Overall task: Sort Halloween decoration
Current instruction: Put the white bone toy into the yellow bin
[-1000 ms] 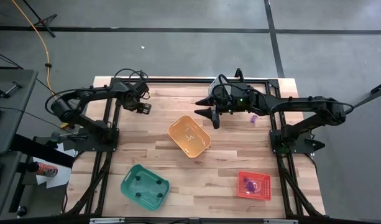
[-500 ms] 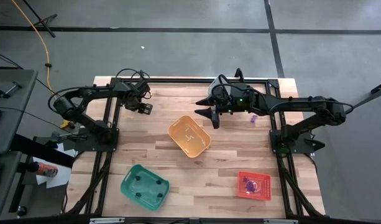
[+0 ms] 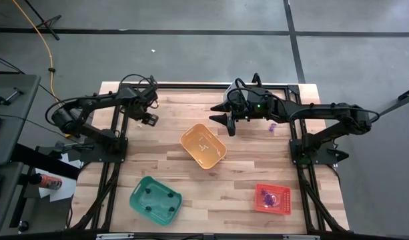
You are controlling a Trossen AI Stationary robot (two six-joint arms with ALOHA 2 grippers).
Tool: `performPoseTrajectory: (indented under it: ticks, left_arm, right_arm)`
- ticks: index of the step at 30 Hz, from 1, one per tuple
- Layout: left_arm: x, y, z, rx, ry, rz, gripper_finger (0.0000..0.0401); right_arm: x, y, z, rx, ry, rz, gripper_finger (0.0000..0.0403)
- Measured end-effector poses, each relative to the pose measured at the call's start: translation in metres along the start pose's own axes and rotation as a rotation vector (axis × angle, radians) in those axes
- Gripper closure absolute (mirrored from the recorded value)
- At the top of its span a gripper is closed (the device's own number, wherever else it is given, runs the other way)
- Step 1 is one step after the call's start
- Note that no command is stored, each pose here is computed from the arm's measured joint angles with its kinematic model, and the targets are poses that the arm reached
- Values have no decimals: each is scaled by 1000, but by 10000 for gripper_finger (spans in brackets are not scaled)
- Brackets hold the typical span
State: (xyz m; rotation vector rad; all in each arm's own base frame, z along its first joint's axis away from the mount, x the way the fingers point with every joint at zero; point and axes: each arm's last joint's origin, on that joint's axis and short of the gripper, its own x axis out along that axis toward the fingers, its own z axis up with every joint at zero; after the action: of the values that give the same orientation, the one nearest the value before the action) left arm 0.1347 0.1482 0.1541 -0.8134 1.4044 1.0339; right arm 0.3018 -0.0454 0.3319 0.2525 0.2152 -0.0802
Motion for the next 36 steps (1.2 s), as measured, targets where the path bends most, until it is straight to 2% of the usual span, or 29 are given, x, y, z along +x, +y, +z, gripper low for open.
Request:
performPoseTrajectory:
  ticks: [3, 5, 8, 14, 18, 36]
  left_arm:
    - [0, 1, -5, 107, 54, -13, 245]
    - [0, 0, -5, 118, 69, -38, 245]
    - [0, 1, -7, 111, 86, -42, 245]
    - [7, 5, -13, 10, 117, -7, 245]
    - [15, 6, -18, -1, 133, -19, 245]
    - [15, 3, -10, 32, 44, -45, 245]
  right_arm:
    - [0, 0, 0, 2, 2, 0, 213]
    - [0, 0, 0, 3, 3, -1, 213]
    - [0, 0, 0, 4, 3, -1, 213]
    - [0, 0, 0, 9, 4, -1, 213]
    - [0, 0, 0, 5, 4, -1, 213]
    - [0, 0, -1, 13, 7, -2, 213]
